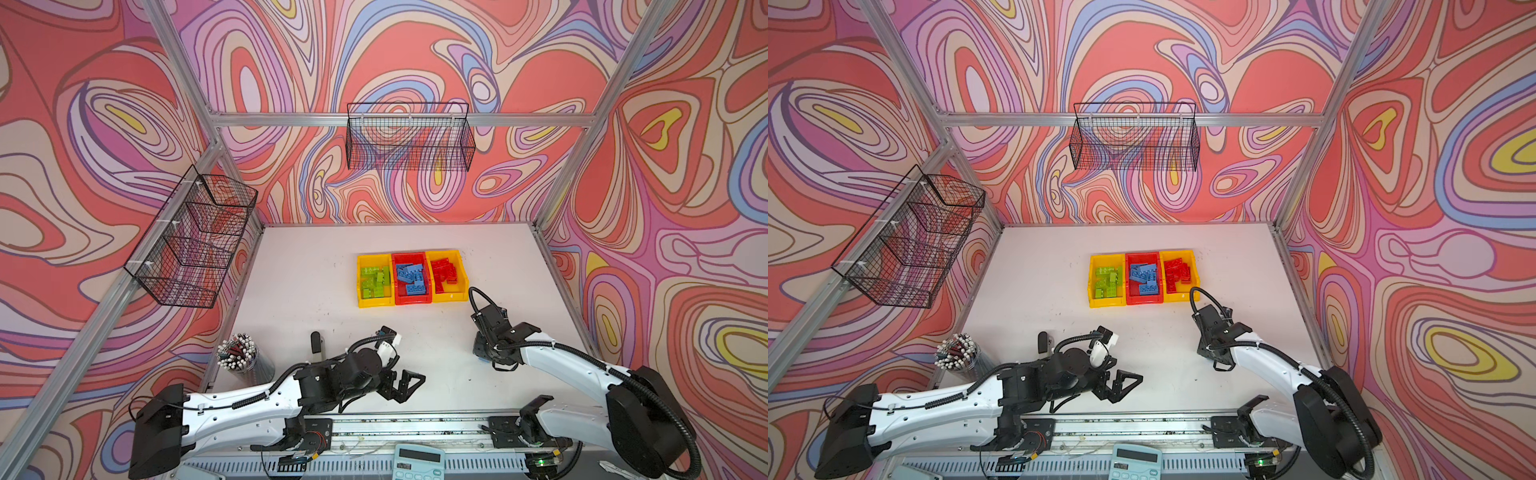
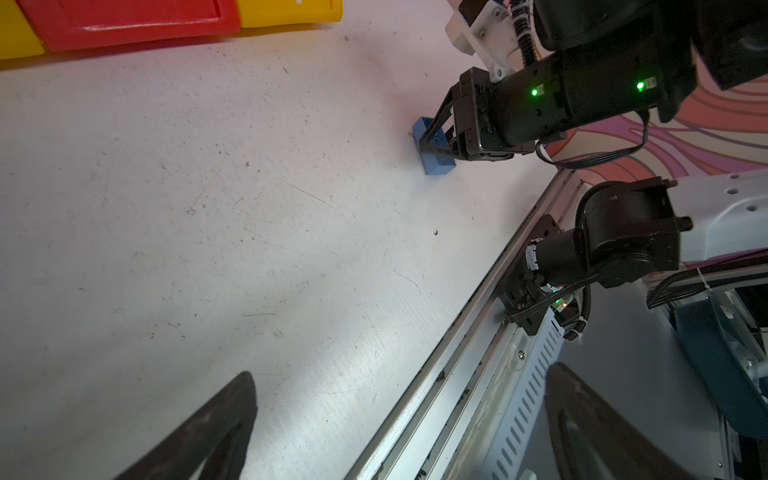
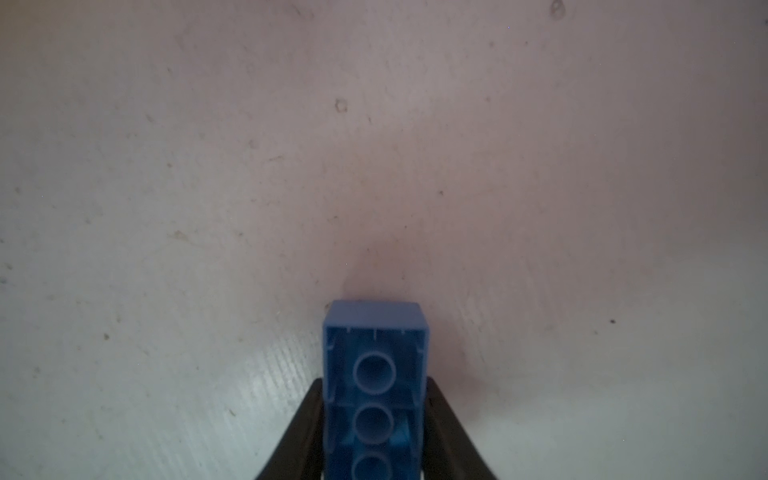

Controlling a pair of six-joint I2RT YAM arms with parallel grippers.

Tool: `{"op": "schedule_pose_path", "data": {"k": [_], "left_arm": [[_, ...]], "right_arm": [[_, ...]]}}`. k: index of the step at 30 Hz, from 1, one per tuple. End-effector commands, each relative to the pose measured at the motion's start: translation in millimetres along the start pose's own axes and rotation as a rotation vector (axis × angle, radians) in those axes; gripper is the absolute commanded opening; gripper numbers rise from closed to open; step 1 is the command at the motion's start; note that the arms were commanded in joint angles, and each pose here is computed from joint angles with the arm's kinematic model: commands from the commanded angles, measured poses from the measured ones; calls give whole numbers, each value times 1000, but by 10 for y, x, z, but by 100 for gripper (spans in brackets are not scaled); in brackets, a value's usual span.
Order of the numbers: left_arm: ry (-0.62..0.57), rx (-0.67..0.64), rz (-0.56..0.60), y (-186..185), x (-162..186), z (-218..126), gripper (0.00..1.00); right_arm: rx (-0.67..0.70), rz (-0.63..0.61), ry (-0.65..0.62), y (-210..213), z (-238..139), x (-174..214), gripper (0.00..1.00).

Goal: Sort the legos into containers by color
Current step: 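Close the right gripper on the last light-blue brick, then carry the light-blue brick into the red bin and open the right gripper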

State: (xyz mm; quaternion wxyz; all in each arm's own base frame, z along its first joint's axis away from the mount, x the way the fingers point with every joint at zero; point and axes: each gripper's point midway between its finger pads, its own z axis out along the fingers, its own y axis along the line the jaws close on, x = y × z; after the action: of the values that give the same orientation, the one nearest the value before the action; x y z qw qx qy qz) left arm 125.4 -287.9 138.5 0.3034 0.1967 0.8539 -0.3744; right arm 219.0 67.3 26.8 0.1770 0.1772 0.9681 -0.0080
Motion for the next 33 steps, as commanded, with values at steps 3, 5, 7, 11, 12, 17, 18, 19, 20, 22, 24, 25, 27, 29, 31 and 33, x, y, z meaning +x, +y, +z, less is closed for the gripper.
{"op": "schedule_pose_path", "data": {"k": [3, 5, 7, 11, 12, 17, 18, 19, 20, 22, 24, 25, 27, 29, 31, 33], "left_arm": [[-8, -49, 3, 122, 22, -58, 100], [-14, -61, 2, 150, 17, -82, 100], [-25, -72, -1, 180, 8, -111, 100], [-37, -100, -5, 244, -2, -165, 100], [-38, -111, -6, 268, 1, -177, 100], [-50, -163, -7, 370, -12, -261, 100], [-54, -174, -6, 389, -17, -281, 100], [-58, -183, -7, 403, -27, -299, 100], [-69, -195, -9, 425, -49, -318, 100], [-63, -229, -7, 493, -31, -357, 100], [-70, -250, -8, 529, -50, -387, 100], [-72, -256, -9, 539, -55, -392, 100], [-74, -264, -13, 554, -66, -394, 100], [-74, -269, -16, 559, -81, -389, 100], [-65, -278, -18, 576, -78, -374, 100], [-55, -294, -18, 591, -90, -366, 100]], "right_arm": [[-57, 1, -70, 221, -174, -295, 31], [-93, -9, -96, 363, -289, -450, 31], [-136, -30, -129, 551, -417, -647, 31], [-202, -74, -185, 949, -621, -1060, 30], [-220, -86, -198, 1067, -661, -1170, 30], [-296, -151, -227, 1599, -697, -1577, 30], [-314, -163, -225, 1710, -679, -1640, 30], [-330, -174, -220, 1806, -663, -1683, 30], [-348, -187, -211, 1910, -634, -1719, 30], [-382, -203, -211, 2091, -624, -1790, 30], [-395, -230, -188, 2276, -485, -1771, 30], [-401, -239, -185, 2341, -462, -1765, 30], [-419, -263, -175, 2488, -409, -1727, 30], [-435, -285, -164, 2607, -367, -1678, 30], [-443, -304, -157, 2693, -320, -1636, 31], [-453, -315, -147, 2752, -267, -1605, 33]]}}
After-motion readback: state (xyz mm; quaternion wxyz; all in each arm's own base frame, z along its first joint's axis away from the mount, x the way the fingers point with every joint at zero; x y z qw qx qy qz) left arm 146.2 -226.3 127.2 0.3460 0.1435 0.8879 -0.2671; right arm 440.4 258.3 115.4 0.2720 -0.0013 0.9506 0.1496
